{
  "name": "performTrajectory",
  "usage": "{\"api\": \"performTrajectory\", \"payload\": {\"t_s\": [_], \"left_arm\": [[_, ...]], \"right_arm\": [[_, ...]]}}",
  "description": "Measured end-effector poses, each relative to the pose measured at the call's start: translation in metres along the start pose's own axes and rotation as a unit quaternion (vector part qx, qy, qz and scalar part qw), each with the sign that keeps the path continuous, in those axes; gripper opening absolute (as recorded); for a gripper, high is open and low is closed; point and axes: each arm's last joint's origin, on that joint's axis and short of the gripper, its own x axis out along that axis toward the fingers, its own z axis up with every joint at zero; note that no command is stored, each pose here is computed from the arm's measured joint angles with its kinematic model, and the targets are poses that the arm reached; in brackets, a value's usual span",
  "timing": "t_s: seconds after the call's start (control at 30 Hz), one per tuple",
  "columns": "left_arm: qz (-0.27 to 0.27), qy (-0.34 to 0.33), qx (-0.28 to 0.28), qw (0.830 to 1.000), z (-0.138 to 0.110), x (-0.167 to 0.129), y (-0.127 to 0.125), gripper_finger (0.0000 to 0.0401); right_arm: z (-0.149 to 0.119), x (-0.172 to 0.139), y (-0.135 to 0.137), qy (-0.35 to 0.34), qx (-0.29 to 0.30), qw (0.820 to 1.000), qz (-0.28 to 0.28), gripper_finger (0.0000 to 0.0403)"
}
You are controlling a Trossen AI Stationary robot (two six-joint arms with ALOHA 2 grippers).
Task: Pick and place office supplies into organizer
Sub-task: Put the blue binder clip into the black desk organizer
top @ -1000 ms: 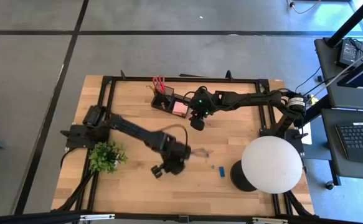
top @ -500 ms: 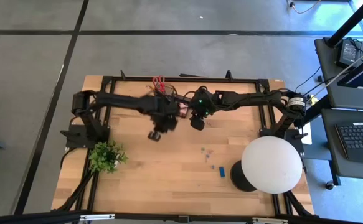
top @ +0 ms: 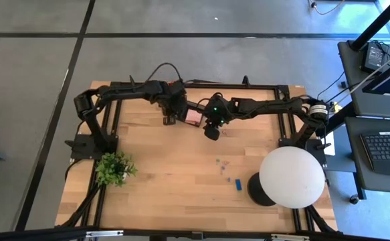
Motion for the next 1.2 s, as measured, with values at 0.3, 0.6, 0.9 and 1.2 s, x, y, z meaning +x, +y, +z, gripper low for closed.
{"api": "performTrajectory", "payload": {"t_s": [0.3, 0.6, 0.9, 1.2], "left_arm": [[0.033, -0.002, 0.002, 0.999, 0.0013, 0.0, 0.0043, 0.0063], [0.037, 0.0, 0.003, 0.999, 0.0014, 0.0, 0.0039, 0.0063], [0.03, -0.003, -0.001, 1.0, 0.0016, 0.0, 0.0037, 0.0063], [0.03, -0.003, -0.001, 1.0, 0.0016, 0.0001, 0.0036, 0.0063]], "right_arm": [[0.0002, 0.0, -0.0006, -0.002, -0.001, 1.0, -0.011, 0.0181], [0.0003, 0.0, -0.0007, -0.003, -0.003, 1.0, -0.012, 0.0181], [0.0003, 0.0, -0.0007, -0.003, -0.004, 1.0, -0.012, 0.0181], [0.0002, 0.0, -0.0007, -0.002, -0.004, 1.0, -0.012, 0.0181]]}}
